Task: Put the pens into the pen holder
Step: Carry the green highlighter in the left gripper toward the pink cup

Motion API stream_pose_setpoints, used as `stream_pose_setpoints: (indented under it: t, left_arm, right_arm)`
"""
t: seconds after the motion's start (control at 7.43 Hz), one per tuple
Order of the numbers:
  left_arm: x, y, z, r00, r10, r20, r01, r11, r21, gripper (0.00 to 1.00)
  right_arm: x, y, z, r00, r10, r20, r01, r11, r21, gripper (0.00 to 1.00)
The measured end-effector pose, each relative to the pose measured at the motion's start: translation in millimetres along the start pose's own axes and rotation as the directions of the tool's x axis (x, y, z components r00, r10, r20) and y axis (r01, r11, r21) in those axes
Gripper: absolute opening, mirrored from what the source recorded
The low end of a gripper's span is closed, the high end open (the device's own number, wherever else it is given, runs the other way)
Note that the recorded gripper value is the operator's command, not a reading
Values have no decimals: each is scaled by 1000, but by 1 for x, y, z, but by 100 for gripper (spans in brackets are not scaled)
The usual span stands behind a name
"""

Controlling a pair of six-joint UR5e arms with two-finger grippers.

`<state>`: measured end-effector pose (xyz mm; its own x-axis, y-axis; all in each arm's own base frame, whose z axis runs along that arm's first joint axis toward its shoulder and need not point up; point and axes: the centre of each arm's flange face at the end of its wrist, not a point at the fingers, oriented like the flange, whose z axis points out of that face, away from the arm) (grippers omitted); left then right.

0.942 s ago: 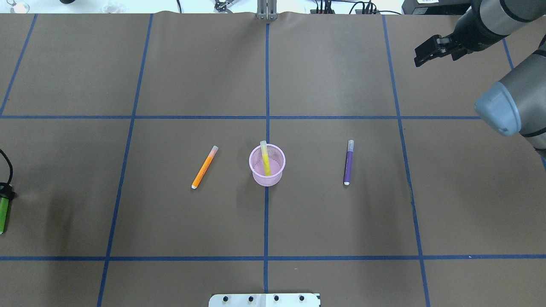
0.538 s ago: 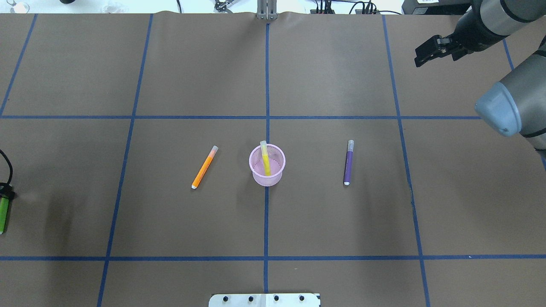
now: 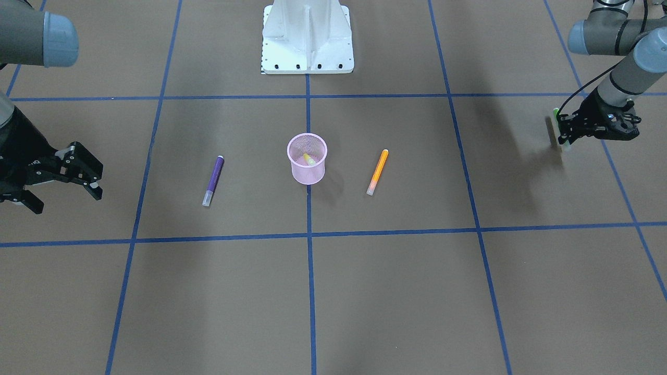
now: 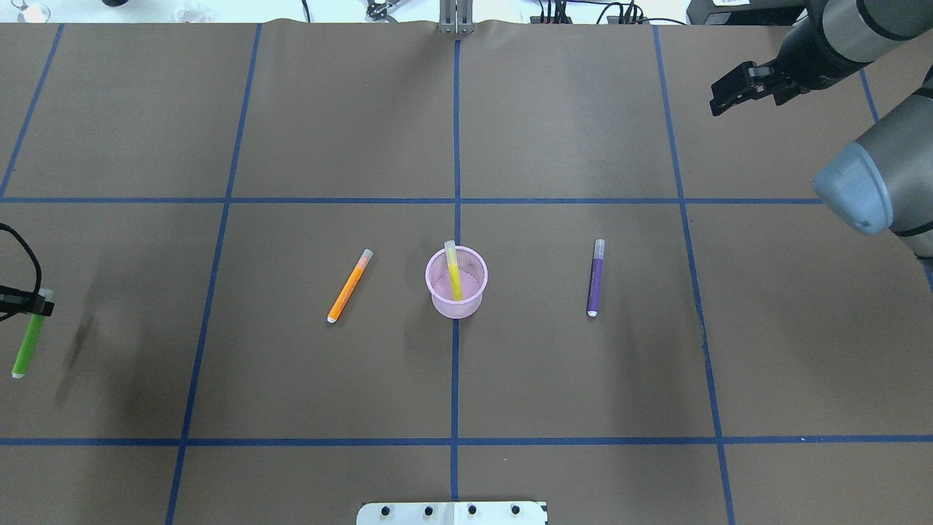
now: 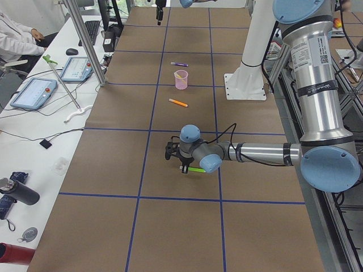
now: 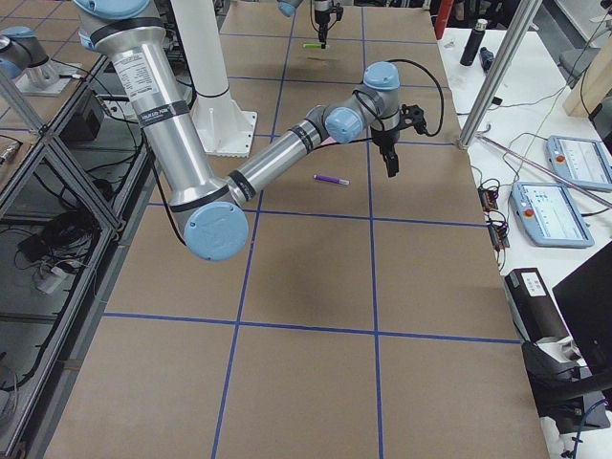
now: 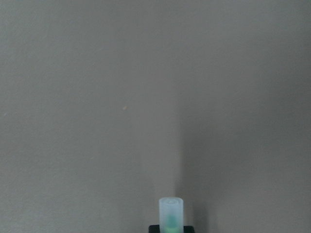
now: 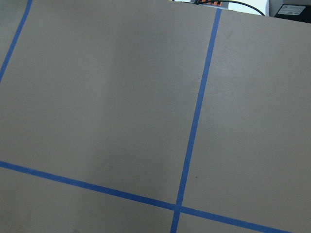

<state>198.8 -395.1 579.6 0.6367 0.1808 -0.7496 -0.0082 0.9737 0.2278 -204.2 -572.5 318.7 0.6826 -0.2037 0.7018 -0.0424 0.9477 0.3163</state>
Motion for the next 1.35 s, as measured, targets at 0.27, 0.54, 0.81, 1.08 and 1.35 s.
stream_pose_setpoints:
  t: [0.27, 0.54, 0.81, 1.08, 1.35]
  left_arm:
    - [84, -64, -27, 988, 111, -112, -96, 986, 136, 0]
    - [165, -120, -56, 954, 222, -200, -168, 952, 257, 0]
    - [238, -141, -78, 898, 359, -256, -231, 878, 420, 0]
    - [338, -124, -68, 849, 439, -294, -193, 775, 602, 0]
    - [446, -91, -54, 822, 453, -345, -99, 710, 697, 0]
  right_arm:
    - [4, 3, 4, 1000, 7, -4, -7, 1000, -5, 100]
    - [8, 5, 6, 1000, 12, -13, -12, 1000, -5, 100]
    - [9, 5, 7, 1000, 17, -18, -17, 1000, -4, 100]
    - [9, 5, 7, 1000, 18, -19, -18, 1000, -4, 100]
    - [9, 5, 7, 1000, 19, -19, -19, 1000, -3, 100]
